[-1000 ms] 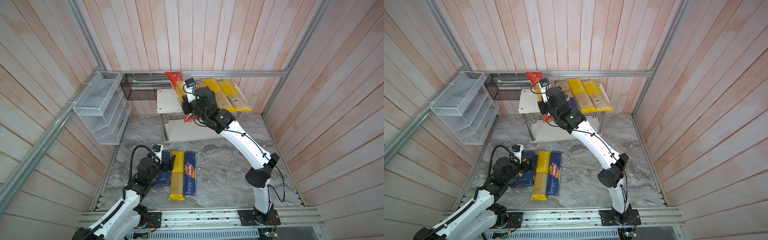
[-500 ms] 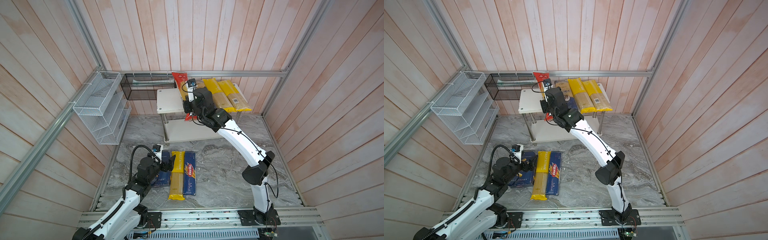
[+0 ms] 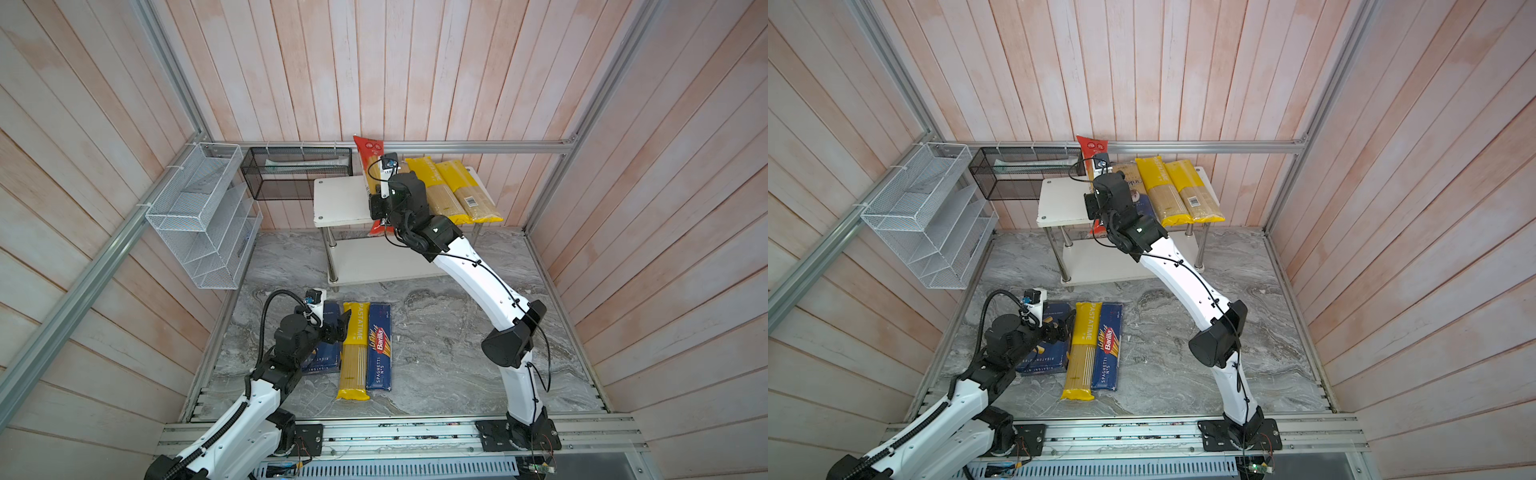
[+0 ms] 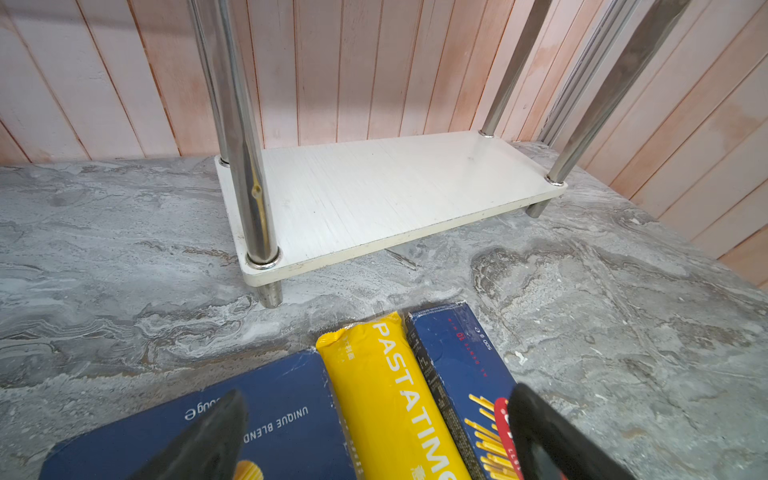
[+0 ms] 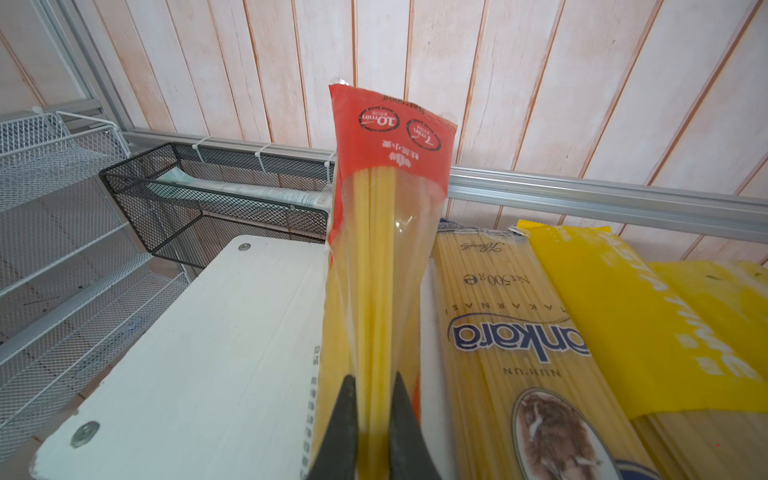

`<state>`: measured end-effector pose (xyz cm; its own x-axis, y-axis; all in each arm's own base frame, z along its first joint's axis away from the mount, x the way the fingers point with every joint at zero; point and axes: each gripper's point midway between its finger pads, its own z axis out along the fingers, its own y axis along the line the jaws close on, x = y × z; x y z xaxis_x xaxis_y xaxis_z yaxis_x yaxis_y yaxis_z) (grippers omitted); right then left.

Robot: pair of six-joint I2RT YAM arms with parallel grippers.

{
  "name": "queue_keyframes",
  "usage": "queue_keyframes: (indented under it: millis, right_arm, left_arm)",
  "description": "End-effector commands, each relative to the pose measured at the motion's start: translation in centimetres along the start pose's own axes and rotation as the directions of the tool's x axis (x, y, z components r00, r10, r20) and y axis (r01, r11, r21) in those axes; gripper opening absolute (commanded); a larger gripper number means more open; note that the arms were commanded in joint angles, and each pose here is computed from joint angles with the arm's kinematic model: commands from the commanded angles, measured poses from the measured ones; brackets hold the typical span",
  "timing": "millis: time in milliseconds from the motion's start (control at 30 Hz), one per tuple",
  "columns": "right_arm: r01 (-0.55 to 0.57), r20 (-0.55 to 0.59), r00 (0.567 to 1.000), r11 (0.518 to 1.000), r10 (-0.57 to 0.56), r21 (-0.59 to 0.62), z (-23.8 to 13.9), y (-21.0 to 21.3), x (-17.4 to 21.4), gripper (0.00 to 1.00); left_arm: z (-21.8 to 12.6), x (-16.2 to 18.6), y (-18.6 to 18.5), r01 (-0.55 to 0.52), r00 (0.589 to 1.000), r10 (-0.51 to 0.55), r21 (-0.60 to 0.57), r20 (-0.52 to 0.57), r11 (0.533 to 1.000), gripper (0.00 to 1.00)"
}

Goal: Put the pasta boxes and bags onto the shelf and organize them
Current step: 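Lower the red spaghetti bag onto the top shelf beside the ankara bag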

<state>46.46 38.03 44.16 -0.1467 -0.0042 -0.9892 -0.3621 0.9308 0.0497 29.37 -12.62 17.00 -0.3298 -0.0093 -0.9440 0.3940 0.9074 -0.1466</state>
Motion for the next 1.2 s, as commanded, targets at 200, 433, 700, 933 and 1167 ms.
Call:
queue_keyframes:
  millis: [200, 433, 700, 933, 1167]
  right_arm:
    - [-0.097, 0.152, 0.984, 0.995, 0.09, 0.038, 0.2, -1.7, -4.1, 0.08]
    - [-0.1, 0.127, 0.987, 0.994, 0.094, 0.045, 0.9, -1.8, -3.0, 0.12]
    - [-0.123, 0.132, 0.984, 0.992, 0.118, 0.035, 1.1, -1.7, -3.0, 0.18]
    - [-0.131, 0.141, 0.981, 0.991, 0.13, 0.001, 0.3, -1.4, -3.9, 0.22]
    - [-0.07, 0.13, 0.987, 0.977, 0.098, -0.201, -2.3, 1.6, -5.8, 0.28]
  left_arm:
    - [-0.1, 0.0, -0.1, -0.004, 1.0, 0.004, 0.008, 0.005, 1.0, 1.0]
    - [0.0, 0.0, -0.1, -0.003, 1.0, 0.003, 0.008, 0.003, 1.0, 1.0]
    - [0.0, 0.1, 0.0, -0.003, 1.0, 0.003, 0.006, 0.0, 1.0, 1.0]
    - [0.1, 0.1, -0.1, -0.003, 1.0, 0.003, 0.008, -0.001, 1.0, 1.0]
    - [0.0, 0.1, 0.0, -0.004, 1.0, 0.004, 0.006, 0.0, 1.0, 0.99]
